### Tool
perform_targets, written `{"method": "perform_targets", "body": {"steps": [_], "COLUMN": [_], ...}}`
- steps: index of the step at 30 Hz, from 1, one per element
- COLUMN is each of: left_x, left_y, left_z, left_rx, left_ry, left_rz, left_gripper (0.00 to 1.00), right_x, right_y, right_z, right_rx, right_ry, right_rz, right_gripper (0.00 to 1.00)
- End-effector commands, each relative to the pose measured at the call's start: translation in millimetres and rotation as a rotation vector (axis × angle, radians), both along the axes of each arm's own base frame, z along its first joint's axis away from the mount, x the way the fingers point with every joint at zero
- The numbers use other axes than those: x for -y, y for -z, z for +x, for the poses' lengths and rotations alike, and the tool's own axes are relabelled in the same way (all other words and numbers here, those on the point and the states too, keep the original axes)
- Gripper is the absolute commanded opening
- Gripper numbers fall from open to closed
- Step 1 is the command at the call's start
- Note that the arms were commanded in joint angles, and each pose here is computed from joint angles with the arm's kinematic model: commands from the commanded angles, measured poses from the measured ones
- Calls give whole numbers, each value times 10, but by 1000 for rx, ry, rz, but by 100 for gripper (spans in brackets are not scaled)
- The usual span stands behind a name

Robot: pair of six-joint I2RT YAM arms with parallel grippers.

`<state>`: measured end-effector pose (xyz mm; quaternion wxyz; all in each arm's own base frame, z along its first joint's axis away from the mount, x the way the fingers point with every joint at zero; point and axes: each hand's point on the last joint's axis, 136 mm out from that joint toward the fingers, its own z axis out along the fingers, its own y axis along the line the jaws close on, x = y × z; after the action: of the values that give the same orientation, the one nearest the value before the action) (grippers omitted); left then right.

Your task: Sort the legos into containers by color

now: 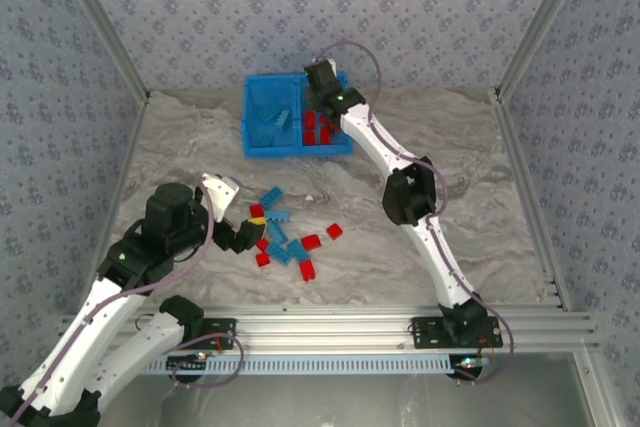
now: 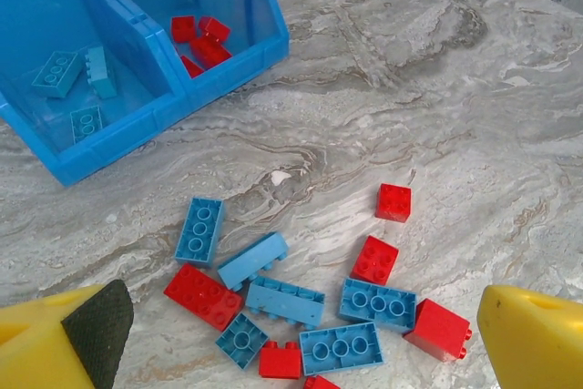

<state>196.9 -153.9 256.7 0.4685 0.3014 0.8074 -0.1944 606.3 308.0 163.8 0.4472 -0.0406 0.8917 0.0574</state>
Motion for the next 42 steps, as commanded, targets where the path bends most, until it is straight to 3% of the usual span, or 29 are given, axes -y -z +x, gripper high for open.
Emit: {"method": "perform_targets", "body": {"steps": [1,8,14,18,22,29,31,34,42], "left_x": [9,19,-24,-112,-344,-380,-310,-210,187], "left_y": [-134,-74,26,123,44,174,285,493,1195], "left_z": [1,32,112,262,526,627,654,738,976], "left_rx": [35,13,-8,-33,-72,-320,-366,-400,-489], "left_ry": [6,1,-42,-134,-402,-749,-761,-726,-374], "left_rz": [-8,6,39,77,49,-252,-282,-188,283], "left_gripper": [99,99,99,99,99,98,96,93,89], "right_x": [-103,-134,7,208,372,987,1172,1366,1369], "right_y": [26,-211,-1025,-1500,-1767,-1624,-1427,-1057,-662], "right_z": [43,33,-364,-889,-1643,-2879,-3151,-3534,-4109], "right_rx": [4,34,57,57,36,-19,-39,-80,-162], "right_ry": [-78,-118,-112,-117,-227,-201,-165,-144,-249], "right_rz": [2,20,36,55,108,177,209,276,410], "right_gripper": [40,59,61,68,81,90,91,92,95]}}
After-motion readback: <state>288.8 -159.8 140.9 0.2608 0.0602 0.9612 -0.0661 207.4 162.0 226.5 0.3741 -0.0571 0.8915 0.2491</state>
